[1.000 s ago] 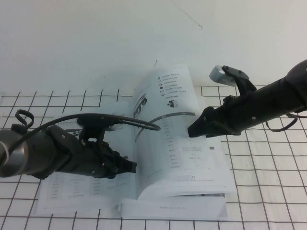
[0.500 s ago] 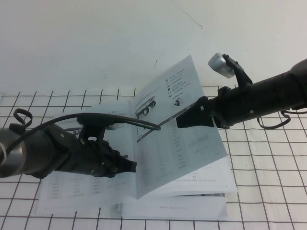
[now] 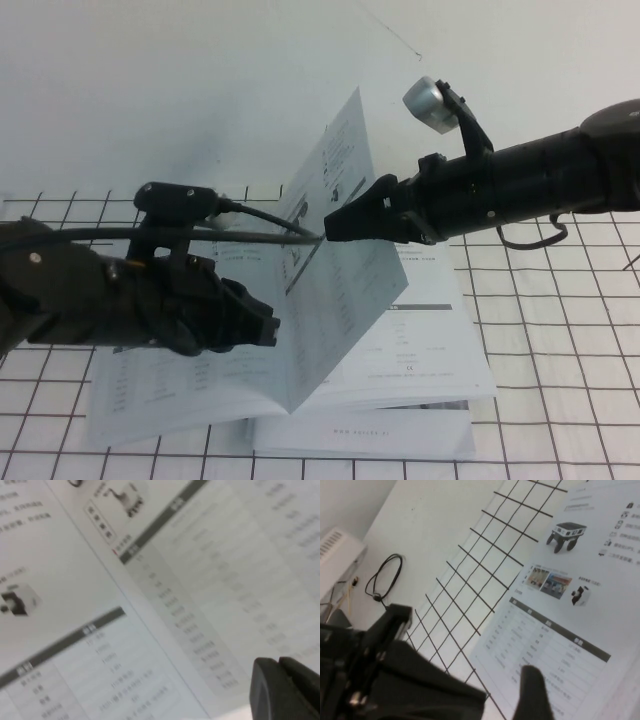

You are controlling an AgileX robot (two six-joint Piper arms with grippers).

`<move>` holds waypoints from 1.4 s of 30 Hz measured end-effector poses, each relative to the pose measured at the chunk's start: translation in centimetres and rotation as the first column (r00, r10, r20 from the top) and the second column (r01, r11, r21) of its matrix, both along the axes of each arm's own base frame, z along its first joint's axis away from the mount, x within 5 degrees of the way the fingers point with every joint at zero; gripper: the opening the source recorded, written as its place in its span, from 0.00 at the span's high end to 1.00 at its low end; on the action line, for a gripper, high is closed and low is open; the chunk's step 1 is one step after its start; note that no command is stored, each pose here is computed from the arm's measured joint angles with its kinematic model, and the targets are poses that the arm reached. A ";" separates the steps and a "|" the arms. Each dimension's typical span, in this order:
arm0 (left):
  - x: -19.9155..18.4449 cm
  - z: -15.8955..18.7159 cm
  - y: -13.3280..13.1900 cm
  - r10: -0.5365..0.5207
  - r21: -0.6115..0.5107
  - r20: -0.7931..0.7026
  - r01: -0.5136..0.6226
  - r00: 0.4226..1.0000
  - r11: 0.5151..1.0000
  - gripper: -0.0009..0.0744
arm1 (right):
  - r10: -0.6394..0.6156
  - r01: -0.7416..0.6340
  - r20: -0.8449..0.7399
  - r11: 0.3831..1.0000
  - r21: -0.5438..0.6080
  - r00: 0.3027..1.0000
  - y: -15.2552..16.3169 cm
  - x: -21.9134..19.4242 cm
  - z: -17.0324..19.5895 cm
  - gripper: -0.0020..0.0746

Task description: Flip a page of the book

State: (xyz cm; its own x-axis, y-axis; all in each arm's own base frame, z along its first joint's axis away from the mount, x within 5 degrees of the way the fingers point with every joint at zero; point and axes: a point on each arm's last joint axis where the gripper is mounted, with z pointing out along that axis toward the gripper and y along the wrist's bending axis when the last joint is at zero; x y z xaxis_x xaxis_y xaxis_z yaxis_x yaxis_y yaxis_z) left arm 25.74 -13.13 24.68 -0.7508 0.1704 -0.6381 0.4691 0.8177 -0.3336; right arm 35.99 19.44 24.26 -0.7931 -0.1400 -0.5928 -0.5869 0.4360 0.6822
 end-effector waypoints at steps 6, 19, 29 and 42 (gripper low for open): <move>-4.7 0.4 -0.4 -0.073 -0.042 -0.033 0.071 0.997 0.997 0.99 | -0.001 0.001 -0.001 1.000 0.023 1.000 0.7 -0.2 0.2 0.38; -10.7 -1.3 -8.8 -0.044 -0.114 0.213 0.069 0.976 0.991 0.99 | 0.036 -0.037 0.014 0.998 0.052 0.999 2.7 -1.2 0.4 0.38; -10.0 -3.8 -9.9 0.179 -0.051 0.340 -0.172 0.923 0.984 0.99 | 0.076 -0.076 0.007 0.989 0.127 0.997 3.8 -1.9 1.1 0.38; -8.6 -3.3 -5.9 0.415 0.118 0.527 -0.547 0.742 0.829 0.99 | 0.167 -0.177 0.069 0.967 0.182 0.984 3.7 -3.5 3.7 0.38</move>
